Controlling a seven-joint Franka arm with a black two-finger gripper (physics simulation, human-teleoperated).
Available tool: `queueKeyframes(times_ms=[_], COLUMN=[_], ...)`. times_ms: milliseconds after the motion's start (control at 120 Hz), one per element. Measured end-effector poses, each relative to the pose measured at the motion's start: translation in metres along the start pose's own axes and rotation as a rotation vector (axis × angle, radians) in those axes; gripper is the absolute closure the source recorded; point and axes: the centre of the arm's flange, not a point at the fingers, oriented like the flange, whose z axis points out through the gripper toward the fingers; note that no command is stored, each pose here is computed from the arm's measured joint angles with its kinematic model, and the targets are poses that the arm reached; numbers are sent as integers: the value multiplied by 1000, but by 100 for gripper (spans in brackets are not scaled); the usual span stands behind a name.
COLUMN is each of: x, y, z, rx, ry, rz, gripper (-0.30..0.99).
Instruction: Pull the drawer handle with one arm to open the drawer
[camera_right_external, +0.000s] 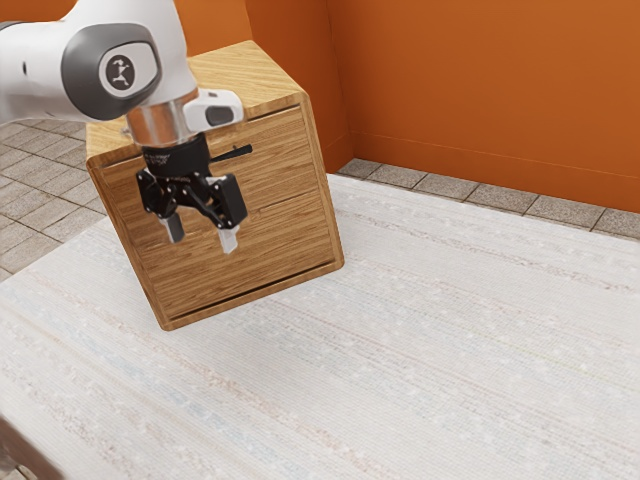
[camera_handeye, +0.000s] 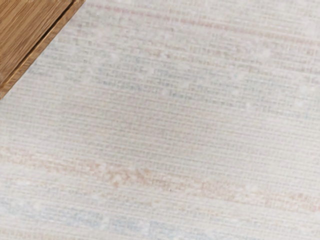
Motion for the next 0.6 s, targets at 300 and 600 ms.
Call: queueKeyframes(times_ms=[300, 600], x=[-23, -25], y=[2, -7], z=[-54, -93], rx=[-9, 62], ry=[120, 248], rz=[15, 100], gripper=[0, 0])
